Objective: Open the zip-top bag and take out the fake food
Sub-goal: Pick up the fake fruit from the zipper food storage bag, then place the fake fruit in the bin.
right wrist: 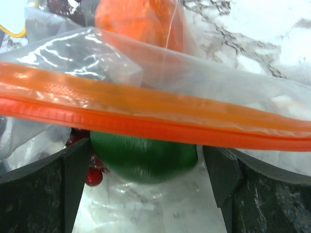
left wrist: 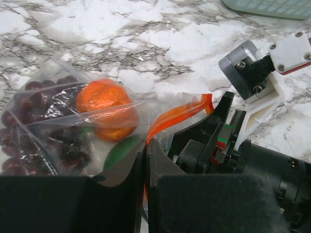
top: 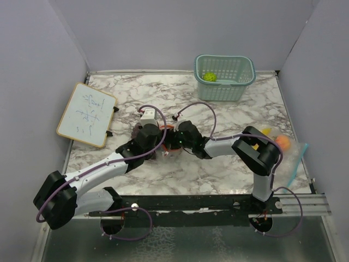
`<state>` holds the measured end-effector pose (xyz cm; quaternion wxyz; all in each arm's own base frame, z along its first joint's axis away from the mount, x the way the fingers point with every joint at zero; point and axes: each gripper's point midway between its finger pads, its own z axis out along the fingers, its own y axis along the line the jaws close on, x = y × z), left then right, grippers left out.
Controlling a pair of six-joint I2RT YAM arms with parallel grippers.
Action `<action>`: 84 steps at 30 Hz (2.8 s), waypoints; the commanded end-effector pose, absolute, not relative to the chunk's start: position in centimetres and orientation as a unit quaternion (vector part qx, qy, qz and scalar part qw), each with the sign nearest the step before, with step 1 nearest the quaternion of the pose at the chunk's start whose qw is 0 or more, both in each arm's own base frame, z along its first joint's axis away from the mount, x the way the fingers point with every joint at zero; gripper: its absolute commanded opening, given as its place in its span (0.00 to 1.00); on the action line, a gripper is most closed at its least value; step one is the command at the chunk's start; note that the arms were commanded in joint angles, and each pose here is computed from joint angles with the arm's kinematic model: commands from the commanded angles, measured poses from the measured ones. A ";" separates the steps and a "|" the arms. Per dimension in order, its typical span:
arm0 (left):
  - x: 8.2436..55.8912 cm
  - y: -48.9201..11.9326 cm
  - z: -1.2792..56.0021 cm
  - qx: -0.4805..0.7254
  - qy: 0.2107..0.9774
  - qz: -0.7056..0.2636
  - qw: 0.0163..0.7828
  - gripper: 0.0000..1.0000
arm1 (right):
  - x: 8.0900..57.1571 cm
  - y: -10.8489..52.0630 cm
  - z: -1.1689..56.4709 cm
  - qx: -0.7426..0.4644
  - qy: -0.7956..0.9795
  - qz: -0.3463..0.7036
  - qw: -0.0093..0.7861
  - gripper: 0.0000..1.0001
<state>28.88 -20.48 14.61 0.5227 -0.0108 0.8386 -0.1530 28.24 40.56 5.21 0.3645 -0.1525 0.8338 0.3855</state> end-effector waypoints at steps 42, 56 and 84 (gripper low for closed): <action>28.2 -22.7 14.4 0.004 0.837 -0.198 0.509 0.08 | 35.9 23.1 26.8 -0.096 0.757 0.236 0.601 0.58; 27.7 -21.7 14.6 0.002 0.842 -0.184 0.507 0.08 | 55.6 13.8 29.0 -0.007 0.761 0.141 0.633 0.60; 28.1 -22.9 13.5 0.003 0.843 -0.199 0.499 0.08 | 39.3 24.1 26.0 -0.159 0.717 0.251 0.631 0.78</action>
